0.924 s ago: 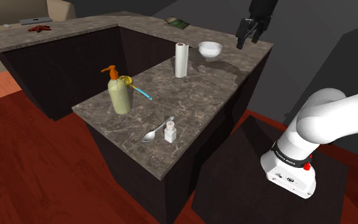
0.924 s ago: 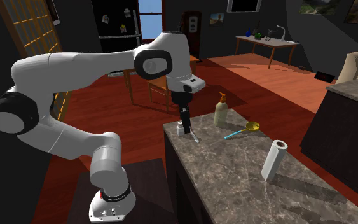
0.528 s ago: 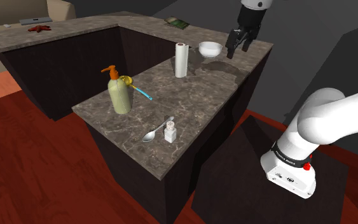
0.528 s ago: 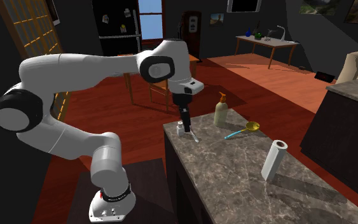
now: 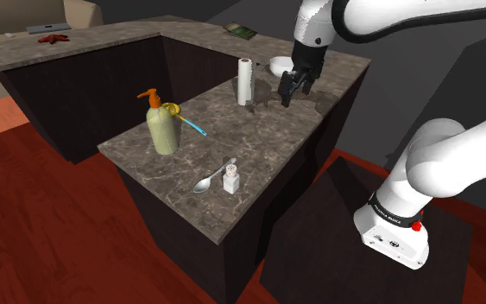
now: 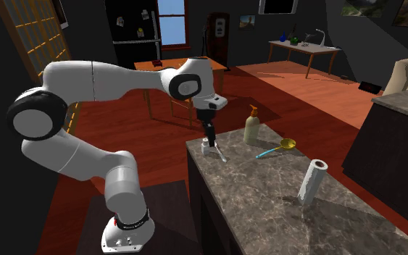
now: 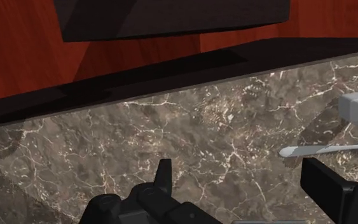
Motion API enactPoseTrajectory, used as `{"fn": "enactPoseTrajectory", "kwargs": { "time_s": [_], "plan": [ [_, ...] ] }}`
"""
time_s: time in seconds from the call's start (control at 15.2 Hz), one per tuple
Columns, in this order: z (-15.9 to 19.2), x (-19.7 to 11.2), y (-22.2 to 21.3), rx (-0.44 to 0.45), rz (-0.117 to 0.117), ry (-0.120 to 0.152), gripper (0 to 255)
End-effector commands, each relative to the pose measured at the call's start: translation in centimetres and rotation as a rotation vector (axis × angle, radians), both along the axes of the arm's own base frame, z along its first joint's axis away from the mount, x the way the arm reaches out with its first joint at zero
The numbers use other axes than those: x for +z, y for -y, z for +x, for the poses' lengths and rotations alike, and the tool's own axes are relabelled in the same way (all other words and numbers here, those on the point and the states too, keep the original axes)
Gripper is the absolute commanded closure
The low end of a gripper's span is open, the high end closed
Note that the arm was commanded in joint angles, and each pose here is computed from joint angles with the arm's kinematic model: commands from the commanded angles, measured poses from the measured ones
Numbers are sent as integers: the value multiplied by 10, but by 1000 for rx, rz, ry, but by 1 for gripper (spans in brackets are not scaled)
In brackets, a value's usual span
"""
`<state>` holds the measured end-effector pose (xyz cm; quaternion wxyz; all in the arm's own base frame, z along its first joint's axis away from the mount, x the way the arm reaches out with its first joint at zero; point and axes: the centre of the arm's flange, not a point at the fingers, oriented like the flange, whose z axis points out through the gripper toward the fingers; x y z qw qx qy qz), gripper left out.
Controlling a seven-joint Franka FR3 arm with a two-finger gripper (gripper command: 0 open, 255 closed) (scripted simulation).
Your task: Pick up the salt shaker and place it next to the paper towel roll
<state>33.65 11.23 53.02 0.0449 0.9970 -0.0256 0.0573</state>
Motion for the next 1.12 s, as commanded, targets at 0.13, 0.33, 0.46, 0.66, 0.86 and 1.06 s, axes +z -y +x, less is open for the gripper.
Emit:
{"fn": "enactPoseTrajectory", "kwargs": {
  "time_s": [0.13, 0.33, 0.46, 0.66, 0.86, 1.06],
  "plan": [
    [9, -31, -42, 36, -4, -5, 0],
    [13, -53, -75, 62, -7, -9, 0],
    [16, -68, -97, 80, -10, -12, 0],
    [18, -90, -129, 107, -13, -16, 0],
    [20, -113, -162, 134, -17, -20, 0],
    [21, -136, -195, 161, -21, -24, 0]
  ]
}}
